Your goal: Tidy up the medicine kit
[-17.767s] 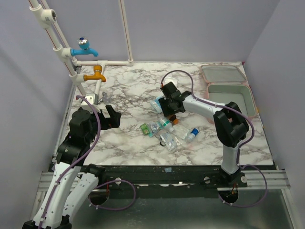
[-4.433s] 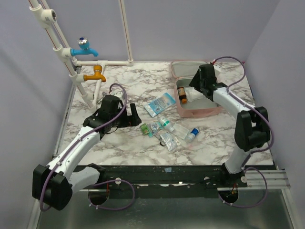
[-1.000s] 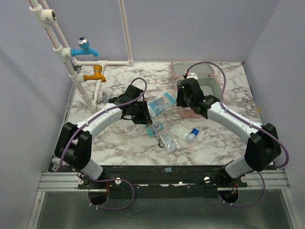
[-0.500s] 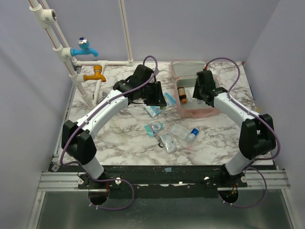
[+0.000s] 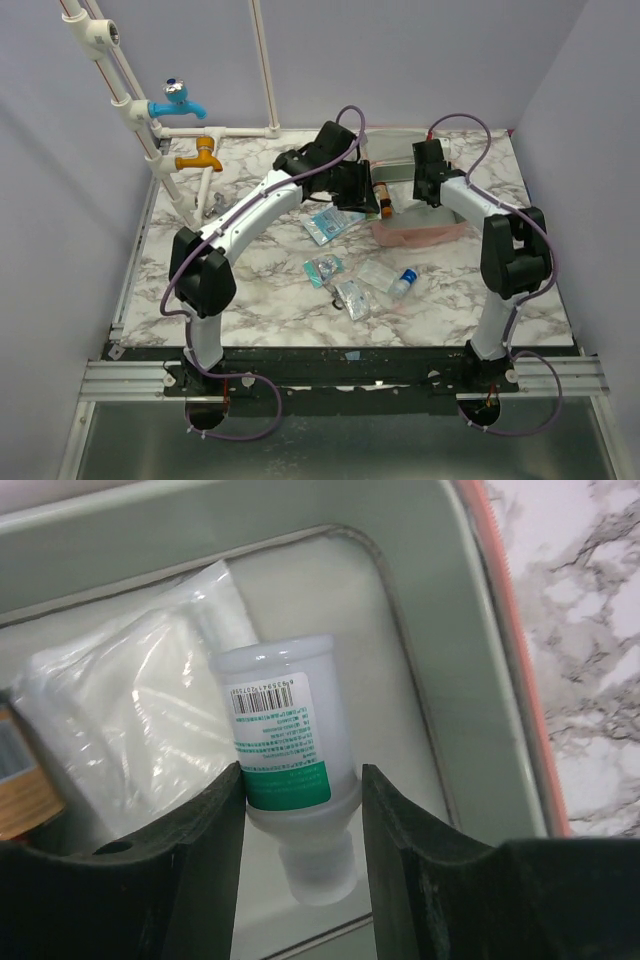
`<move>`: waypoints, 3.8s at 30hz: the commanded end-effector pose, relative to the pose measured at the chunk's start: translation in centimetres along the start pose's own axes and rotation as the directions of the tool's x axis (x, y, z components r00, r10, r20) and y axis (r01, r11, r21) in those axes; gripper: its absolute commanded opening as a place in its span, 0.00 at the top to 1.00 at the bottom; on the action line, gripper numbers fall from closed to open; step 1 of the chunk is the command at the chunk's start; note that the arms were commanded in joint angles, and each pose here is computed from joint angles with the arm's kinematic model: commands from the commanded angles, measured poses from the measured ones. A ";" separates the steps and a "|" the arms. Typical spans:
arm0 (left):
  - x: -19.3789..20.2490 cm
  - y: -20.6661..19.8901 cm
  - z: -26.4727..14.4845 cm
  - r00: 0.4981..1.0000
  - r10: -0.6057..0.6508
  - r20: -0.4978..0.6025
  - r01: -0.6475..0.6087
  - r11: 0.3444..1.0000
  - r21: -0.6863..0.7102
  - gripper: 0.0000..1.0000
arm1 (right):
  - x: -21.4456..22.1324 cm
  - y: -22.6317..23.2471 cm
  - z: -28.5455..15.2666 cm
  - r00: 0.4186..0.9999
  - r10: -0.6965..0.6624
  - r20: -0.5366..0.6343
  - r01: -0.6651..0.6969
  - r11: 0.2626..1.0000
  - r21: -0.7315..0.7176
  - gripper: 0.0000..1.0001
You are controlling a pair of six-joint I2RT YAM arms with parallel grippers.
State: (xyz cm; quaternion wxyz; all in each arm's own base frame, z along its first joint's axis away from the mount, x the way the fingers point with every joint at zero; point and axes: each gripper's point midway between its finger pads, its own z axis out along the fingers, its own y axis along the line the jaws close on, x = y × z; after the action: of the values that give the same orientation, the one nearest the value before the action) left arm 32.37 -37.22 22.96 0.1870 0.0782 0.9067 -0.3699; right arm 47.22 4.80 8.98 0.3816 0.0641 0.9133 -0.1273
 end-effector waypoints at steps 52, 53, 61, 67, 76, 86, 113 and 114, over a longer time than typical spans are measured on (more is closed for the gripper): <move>-0.6 4.0 15.6 0.992 -0.031 -0.124 0.028 0.999 -0.029 0.59 | -3.2 3.5 -14.7 0.932 0.362 0.038 -0.292 0.807 -0.514 0.33; -0.7 4.2 15.8 0.992 -0.034 -0.121 0.030 0.999 -0.035 0.59 | -2.9 3.6 -15.0 0.933 0.358 0.034 -0.289 0.803 -0.520 0.33; 0.3 5.9 16.7 0.989 -0.050 -0.142 0.039 0.996 -0.077 0.52 | 2.0 3.1 -17.1 0.952 0.301 -0.051 -0.282 0.800 -0.529 0.31; 0.9 5.8 16.5 0.987 -0.027 -0.157 0.020 0.999 -0.047 0.35 | 7.8 2.2 -17.0 0.929 0.321 -0.183 -0.370 0.801 -0.470 0.24; 0.0 4.3 13.5 0.993 0.041 -0.108 -0.044 0.999 -0.030 0.31 | 13.2 2.1 -18.2 0.874 0.348 -0.341 -0.474 0.765 -0.436 0.23; -2.1 -0.1 7.8 0.990 0.144 -0.002 -0.144 0.988 0.055 0.26 | 16.8 2.2 -17.8 0.815 0.363 -0.452 -0.539 0.761 -0.362 0.25; 3.7 4.4 -2.1 0.963 0.228 0.144 -0.217 0.972 -0.087 0.02 | 20.7 3.3 -14.6 0.770 0.346 -0.536 -0.551 0.784 -0.286 0.47; 4.1 4.8 -2.4 0.961 0.231 0.153 -0.218 0.971 -0.096 0.01 | 20.8 3.3 -14.5 0.771 0.344 -0.536 -0.549 0.785 -0.285 0.48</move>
State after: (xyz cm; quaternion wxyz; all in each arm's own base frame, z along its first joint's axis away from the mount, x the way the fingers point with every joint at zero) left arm 28.92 -33.93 19.36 0.2494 0.1487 0.8955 -0.3372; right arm 23.01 12.15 3.49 0.1762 0.2354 0.9375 0.1860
